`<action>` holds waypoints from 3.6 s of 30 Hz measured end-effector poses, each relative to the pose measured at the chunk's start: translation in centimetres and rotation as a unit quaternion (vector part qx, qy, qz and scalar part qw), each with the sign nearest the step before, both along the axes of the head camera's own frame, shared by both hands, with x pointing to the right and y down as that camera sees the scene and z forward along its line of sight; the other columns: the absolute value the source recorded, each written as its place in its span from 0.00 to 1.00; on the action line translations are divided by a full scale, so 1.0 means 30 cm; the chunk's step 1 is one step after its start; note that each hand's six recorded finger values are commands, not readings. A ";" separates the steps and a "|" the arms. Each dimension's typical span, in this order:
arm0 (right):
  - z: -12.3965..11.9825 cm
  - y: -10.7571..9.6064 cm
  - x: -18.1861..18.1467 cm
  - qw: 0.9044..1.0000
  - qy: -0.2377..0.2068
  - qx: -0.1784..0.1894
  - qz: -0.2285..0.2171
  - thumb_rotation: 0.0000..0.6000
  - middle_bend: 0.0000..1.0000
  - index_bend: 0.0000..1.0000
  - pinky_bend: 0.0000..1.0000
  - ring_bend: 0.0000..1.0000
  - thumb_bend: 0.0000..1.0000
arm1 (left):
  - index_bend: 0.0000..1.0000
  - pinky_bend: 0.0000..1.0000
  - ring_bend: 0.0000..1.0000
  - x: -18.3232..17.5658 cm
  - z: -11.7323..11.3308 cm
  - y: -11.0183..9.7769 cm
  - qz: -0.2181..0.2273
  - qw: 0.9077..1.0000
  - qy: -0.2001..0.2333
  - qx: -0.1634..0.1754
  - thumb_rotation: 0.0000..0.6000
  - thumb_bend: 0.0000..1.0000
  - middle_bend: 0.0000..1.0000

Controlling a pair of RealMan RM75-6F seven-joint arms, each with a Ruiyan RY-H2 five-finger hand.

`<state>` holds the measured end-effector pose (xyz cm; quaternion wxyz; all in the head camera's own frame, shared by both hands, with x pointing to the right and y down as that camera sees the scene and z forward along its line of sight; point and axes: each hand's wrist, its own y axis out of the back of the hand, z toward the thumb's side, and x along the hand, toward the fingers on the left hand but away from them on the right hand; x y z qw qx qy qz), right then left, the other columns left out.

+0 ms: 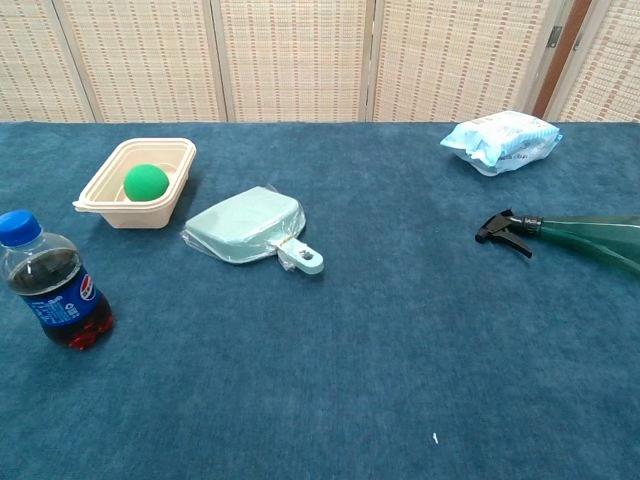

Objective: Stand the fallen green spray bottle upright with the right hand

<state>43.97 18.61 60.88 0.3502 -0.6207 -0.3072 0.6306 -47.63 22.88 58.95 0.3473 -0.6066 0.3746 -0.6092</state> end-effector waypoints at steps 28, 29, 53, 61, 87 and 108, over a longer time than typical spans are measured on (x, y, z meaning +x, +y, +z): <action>0.060 -0.102 -0.019 0.996 0.064 -0.061 -0.021 1.00 0.04 0.00 0.20 0.03 0.30 | 0.06 0.00 0.00 -0.015 0.012 0.016 0.011 1.000 0.010 -0.007 1.00 0.61 0.00; 0.060 -0.110 -0.025 0.995 0.069 -0.063 -0.025 1.00 0.04 0.00 0.20 0.03 0.30 | 0.06 0.00 0.00 -0.016 0.011 0.016 0.012 1.000 0.011 -0.005 1.00 0.61 0.00; 0.156 -0.166 -0.142 0.983 0.128 -0.119 -0.062 1.00 0.05 0.00 0.20 0.03 0.30 | 0.06 0.00 0.00 -0.081 0.014 0.015 0.015 0.999 0.029 -0.003 1.00 0.61 0.00; 0.190 -0.201 -0.179 0.981 0.125 -0.129 -0.071 1.00 0.05 0.00 0.20 0.03 0.30 | 0.06 0.00 0.00 -0.088 0.021 0.029 0.021 0.999 0.028 -0.007 1.00 0.61 0.00; 0.326 -0.247 -0.272 0.978 0.113 -0.151 -0.086 1.00 0.09 0.00 0.20 0.03 0.30 | 0.06 0.00 0.00 -0.154 0.033 0.026 0.008 0.999 0.031 -0.013 1.00 0.61 0.00; 0.376 -0.217 -0.268 0.980 0.099 -0.155 -0.079 1.00 0.16 0.00 0.25 0.10 0.33 | 0.06 0.00 0.00 -0.171 0.047 0.041 0.003 0.999 0.032 -0.020 1.00 0.61 0.00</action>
